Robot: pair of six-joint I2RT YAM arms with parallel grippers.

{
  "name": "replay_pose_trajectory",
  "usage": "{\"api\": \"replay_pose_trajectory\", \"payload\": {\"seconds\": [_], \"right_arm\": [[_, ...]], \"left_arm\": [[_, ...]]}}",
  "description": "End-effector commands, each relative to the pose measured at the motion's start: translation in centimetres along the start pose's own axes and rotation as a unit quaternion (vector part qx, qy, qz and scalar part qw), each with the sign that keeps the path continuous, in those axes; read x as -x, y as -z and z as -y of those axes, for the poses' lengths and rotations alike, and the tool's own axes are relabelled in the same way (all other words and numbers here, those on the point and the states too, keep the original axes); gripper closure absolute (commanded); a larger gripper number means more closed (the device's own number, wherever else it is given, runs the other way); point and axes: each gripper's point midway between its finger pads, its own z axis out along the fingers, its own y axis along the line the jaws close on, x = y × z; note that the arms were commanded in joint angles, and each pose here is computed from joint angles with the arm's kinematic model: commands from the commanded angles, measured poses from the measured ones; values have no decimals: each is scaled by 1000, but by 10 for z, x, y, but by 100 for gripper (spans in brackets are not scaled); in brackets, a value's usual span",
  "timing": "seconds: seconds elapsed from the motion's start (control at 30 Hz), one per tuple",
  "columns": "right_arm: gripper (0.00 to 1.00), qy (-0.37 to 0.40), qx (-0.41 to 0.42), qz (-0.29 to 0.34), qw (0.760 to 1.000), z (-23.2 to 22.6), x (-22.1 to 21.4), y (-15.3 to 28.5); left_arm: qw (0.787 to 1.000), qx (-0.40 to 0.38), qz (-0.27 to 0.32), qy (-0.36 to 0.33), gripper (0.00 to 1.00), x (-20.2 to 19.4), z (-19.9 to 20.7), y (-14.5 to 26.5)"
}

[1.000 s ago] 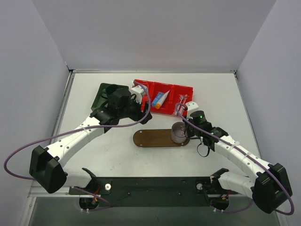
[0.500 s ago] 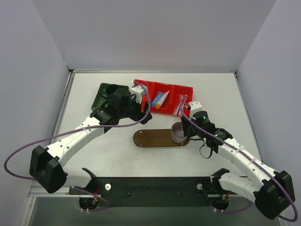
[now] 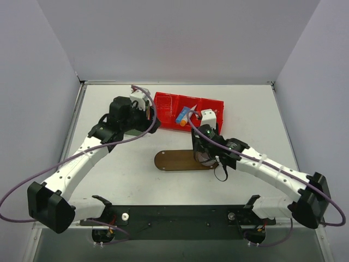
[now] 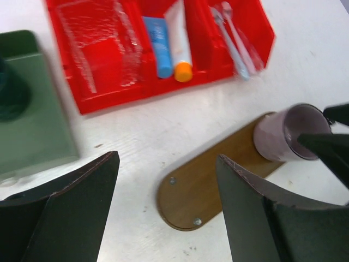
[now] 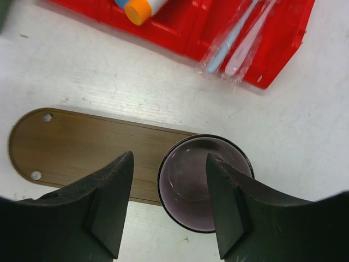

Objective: Prepare toiletry sets of a toothbrush and toothpaste on the tray

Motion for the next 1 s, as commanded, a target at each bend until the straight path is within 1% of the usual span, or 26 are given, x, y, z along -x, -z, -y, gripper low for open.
{"api": "replay_pose_trajectory", "payload": {"seconds": [0.0,0.07,0.2,0.33,0.37,0.63,0.73,0.93,0.97], "right_arm": [[51,-28,-59,-40,997,5,-16,-13],[52,-27,-64,-46,997,2,-20,-17],[55,-28,-74,-60,995,0,-29,-23],[57,-27,-91,-68,993,4,-37,-28],[59,-27,-92,-70,993,4,-38,-29],[63,-11,-95,-84,992,-2,-43,-38],[67,-10,-99,-86,991,-1,-45,-40],[76,-11,-96,-95,991,-4,-51,-43],[79,-10,-99,-95,990,-2,-51,-43]], "left_arm": [[996,38,78,9,18,36,-24,29],[994,57,91,-3,18,40,-30,37],[993,60,97,-10,18,40,-31,42],[994,57,95,-10,18,38,-30,40],[994,56,94,-10,18,38,-30,40],[994,57,94,-10,18,38,-30,39],[994,55,93,-10,18,37,-30,39],[994,55,91,-10,18,36,-30,38],[994,55,90,-9,18,35,-30,37]]}}
